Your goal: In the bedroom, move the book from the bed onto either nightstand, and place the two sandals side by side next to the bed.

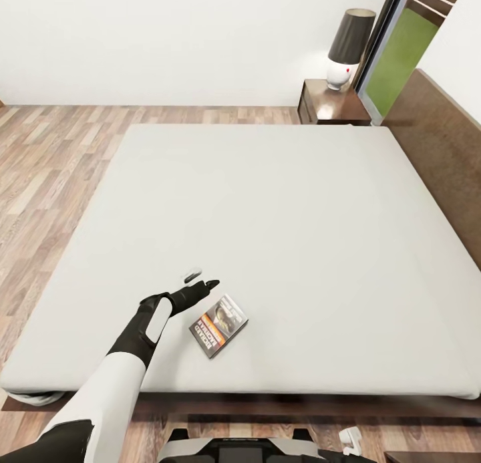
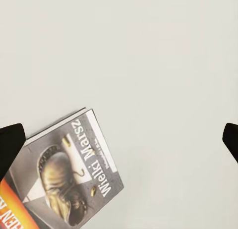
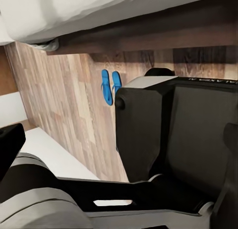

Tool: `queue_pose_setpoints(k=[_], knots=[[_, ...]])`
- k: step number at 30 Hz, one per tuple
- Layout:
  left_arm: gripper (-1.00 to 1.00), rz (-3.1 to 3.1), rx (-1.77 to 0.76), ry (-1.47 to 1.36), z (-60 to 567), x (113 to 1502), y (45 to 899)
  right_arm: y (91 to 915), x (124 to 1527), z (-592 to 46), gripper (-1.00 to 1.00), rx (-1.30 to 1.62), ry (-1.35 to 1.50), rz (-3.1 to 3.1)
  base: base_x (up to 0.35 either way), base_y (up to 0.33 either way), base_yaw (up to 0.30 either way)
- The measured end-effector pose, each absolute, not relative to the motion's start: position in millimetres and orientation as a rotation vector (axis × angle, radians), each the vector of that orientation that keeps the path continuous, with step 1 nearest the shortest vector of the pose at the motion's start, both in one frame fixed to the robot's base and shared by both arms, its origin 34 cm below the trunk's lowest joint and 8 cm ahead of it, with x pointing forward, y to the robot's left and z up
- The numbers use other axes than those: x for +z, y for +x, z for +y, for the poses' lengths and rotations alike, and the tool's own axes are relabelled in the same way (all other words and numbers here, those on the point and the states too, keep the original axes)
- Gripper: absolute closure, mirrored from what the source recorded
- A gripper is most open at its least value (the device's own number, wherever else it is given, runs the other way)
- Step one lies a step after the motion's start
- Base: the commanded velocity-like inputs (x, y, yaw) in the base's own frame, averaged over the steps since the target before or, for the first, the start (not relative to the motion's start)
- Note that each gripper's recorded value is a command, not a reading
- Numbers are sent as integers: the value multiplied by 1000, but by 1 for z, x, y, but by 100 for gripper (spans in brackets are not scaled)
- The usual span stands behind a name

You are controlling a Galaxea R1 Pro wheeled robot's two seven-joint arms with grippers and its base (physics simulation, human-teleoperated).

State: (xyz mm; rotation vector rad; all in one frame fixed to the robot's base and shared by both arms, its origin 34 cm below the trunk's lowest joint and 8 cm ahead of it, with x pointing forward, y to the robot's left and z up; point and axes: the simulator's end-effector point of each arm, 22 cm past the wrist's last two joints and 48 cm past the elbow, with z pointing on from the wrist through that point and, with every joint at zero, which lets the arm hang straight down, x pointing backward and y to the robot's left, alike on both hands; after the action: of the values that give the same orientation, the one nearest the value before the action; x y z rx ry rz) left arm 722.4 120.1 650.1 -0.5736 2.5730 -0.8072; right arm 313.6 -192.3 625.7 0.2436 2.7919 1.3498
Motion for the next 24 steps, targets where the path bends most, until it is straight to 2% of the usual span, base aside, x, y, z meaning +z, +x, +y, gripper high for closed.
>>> queue_pose_setpoints(k=[24], knots=[[-100,2572,-808,-574,120,625,729,320,600,-192,-100,1350,243,2790,0,0,0]])
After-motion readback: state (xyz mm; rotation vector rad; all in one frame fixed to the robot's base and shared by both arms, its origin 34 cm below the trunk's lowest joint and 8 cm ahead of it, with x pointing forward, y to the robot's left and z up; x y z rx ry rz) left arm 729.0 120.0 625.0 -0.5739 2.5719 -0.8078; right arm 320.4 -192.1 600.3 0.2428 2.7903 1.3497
